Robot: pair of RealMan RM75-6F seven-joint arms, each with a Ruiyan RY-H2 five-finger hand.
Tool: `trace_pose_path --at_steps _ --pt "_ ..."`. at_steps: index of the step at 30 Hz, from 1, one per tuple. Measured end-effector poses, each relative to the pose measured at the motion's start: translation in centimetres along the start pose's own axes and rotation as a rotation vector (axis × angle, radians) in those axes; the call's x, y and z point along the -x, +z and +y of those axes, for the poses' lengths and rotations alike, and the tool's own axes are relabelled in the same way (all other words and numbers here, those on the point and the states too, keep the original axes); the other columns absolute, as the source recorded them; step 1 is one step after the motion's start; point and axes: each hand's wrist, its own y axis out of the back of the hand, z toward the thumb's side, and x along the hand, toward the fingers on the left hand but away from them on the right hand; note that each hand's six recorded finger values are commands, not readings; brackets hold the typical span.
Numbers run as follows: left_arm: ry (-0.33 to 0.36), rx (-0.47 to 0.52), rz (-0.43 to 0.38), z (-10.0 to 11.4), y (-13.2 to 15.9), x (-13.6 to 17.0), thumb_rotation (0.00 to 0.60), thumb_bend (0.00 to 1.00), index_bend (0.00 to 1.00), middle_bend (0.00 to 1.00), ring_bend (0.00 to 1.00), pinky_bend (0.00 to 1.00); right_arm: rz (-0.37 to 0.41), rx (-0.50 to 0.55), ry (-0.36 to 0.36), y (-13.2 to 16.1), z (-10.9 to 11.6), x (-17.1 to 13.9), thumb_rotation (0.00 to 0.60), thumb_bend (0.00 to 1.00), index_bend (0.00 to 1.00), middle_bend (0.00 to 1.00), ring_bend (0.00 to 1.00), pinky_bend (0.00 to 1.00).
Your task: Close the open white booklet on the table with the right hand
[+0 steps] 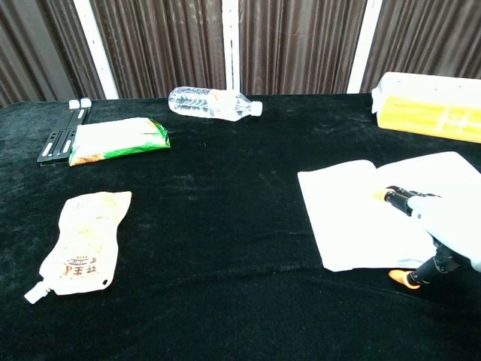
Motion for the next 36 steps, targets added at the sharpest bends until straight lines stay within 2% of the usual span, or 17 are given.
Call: trace_pose_path --at_steps 12,16,22,30,36 --pt "-0.003 0.0 -0.001 -0.1 0.0 0.0 0.6 0.15 0.03 0.0 0.0 0.0 0.009 -0.023 -0.054 -0.2 -0.3 0.6 0.6 0.16 0.0 0.0 0.0 0.0" --pt "-0.004 0.0 -0.002 -0.2 0.1 0.0 0.6 0.15 0.03 0.0 0.0 0.0 0.025 0.004 -0.105 0.0 0.0 0.6 0.6 0.24 0.0 0.0 0.0 0.0" --pt "-0.002 0.003 -0.002 -0.2 0.1 0.0 0.6 0.15 0.03 0.0 0.0 0.0 0.049 0.053 -0.199 0.1 0.9 0.6 0.6 0.29 0.0 0.0 0.0 0.0" --pt "0.006 0.008 -0.004 -0.1 0.2 0.0 0.6 0.15 0.03 0.0 0.0 0.0 0.008 0.131 -0.262 -0.6 2.2 0.7 0.6 0.32 0.0 0.0 0.0 0.0" --pt "0.01 0.009 -0.006 0.0 0.2 0.0 0.6 0.15 0.03 0.0 0.0 0.0 -0.06 0.148 -0.329 -2.2 4.2 0.7 0.6 0.32 0.0 0.0 0.0 0.0"
